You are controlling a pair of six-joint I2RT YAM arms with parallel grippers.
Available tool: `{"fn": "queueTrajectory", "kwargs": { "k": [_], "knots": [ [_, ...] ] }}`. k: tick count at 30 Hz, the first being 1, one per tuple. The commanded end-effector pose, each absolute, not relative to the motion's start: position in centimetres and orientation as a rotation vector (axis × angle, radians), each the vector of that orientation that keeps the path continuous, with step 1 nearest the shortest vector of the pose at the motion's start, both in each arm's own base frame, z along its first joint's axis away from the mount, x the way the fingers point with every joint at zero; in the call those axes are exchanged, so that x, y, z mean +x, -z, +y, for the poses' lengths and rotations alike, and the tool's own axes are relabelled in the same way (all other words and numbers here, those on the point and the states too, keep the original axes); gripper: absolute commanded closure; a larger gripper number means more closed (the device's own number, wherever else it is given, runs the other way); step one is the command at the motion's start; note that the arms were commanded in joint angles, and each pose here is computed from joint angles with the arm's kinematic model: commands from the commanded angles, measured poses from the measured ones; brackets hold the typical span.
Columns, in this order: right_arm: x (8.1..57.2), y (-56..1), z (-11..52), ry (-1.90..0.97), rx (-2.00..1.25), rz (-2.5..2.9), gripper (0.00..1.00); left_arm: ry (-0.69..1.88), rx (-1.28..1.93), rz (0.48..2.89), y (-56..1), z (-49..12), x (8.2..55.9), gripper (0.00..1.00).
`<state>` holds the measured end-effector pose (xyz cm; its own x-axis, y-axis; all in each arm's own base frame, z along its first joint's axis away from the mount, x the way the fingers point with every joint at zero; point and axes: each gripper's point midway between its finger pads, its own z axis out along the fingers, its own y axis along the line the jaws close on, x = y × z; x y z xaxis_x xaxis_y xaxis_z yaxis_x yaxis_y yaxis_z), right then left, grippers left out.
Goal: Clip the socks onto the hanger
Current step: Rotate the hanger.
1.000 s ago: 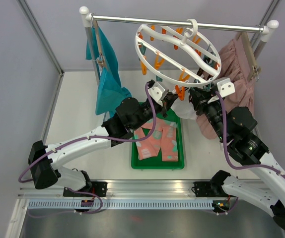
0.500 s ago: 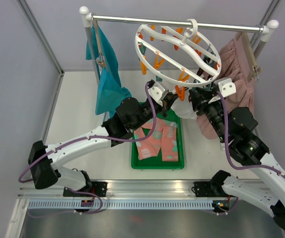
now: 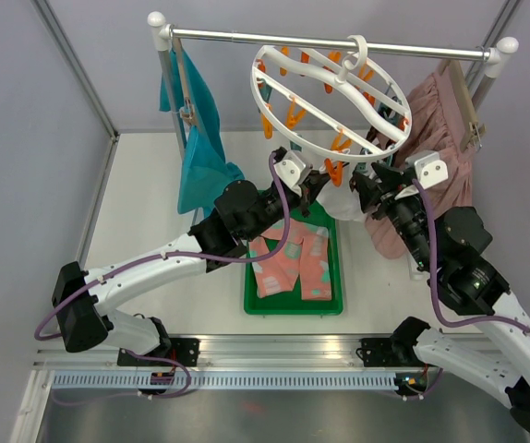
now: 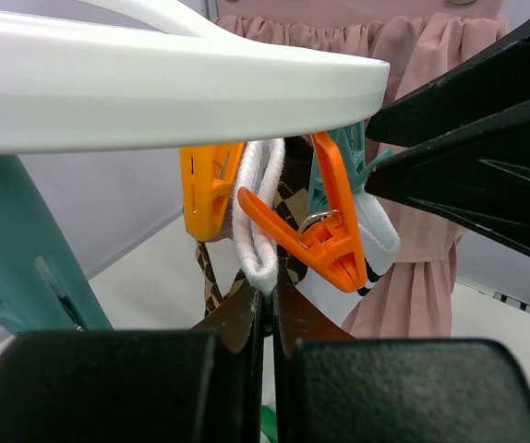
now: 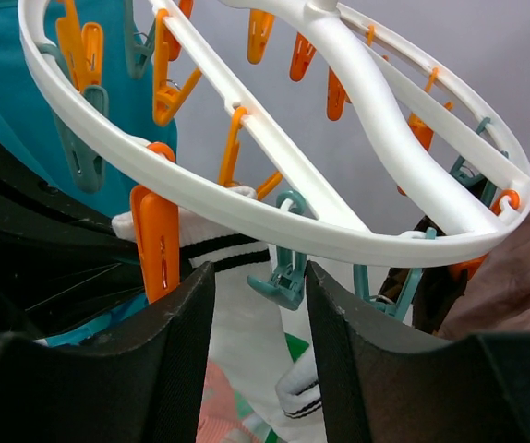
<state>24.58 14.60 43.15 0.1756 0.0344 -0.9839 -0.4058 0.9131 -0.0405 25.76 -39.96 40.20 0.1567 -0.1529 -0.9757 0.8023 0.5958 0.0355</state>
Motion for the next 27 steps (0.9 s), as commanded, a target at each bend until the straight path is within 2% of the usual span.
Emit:
{"fn": "queueTrajectory", "kwargs": {
  "k": [1, 17, 27],
  "knots": [
    [24.2, -43.4, 15.1, -0.327, -0.383, 1.342, 0.49, 0.793, 0.632, 1.184, -42.2, -39.6, 25.4, 0.98],
    [23.4, -42.6, 17.7, -0.447, -0.487, 1.381, 0.48, 0.747, 0.633, 1.200, -41.6, -38.7, 25.9, 0.98],
    [21.0, -44.7, 16.9, -0.573, -0.417, 1.422, 0.46, 0.708, 0.644, 1.232, -41.2, -38.9, 26.5, 0.98]
  ]
}}
